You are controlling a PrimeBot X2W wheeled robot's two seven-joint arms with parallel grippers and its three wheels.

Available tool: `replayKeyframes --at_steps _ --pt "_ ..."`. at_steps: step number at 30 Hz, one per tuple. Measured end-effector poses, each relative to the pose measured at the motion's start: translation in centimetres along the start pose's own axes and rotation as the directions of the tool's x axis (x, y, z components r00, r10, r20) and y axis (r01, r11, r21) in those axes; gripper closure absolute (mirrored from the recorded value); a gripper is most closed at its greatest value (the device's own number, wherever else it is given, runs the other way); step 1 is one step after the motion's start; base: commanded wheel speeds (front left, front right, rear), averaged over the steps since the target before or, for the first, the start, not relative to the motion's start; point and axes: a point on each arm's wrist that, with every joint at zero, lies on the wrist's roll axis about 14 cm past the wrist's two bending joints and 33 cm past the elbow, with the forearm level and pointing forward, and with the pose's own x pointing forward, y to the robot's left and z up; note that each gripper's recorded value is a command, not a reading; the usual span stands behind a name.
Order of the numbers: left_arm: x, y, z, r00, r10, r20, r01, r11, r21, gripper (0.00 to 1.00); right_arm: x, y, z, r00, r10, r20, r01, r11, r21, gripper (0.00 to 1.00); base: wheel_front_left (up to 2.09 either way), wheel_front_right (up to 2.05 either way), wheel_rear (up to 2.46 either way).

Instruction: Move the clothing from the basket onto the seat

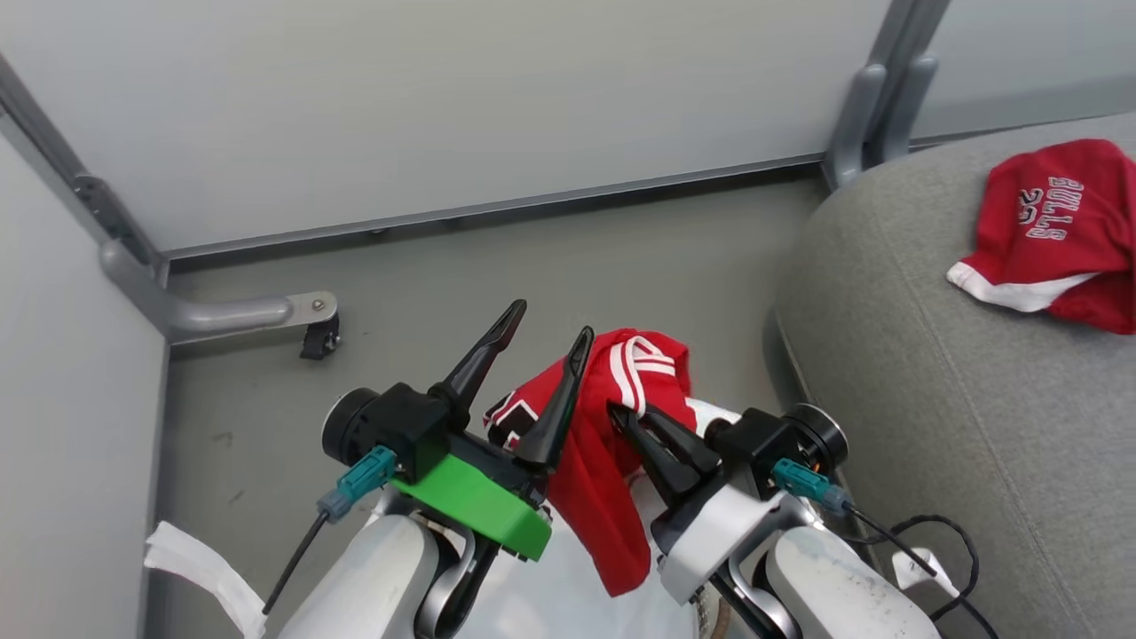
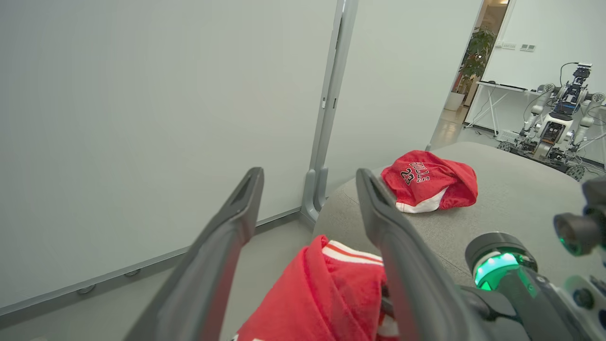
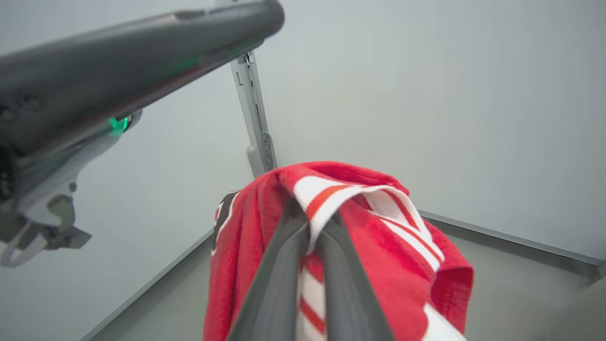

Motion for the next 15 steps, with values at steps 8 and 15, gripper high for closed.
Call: replayKeyframes --at_steps 8,15 --pt "1.8 -3.3 -2.2 0.993 -0.11 -0.043 0.108 0.993 -0.04 0.0 -3.9 -4.0 0.7 0.986 -0.167 0.013 0.167 0.986 -0.023 1.0 0.0 0.0 0.0" --pt "3.5 -6.9 -3.8 0.972 -0.225 -0.067 0.22 0.972 -0.078 0.0 -8.1 -7.9 2.2 0.941 -0.335 0.049 0.337 0.941 -0.043 1.0 0.0 0.0 0.0"
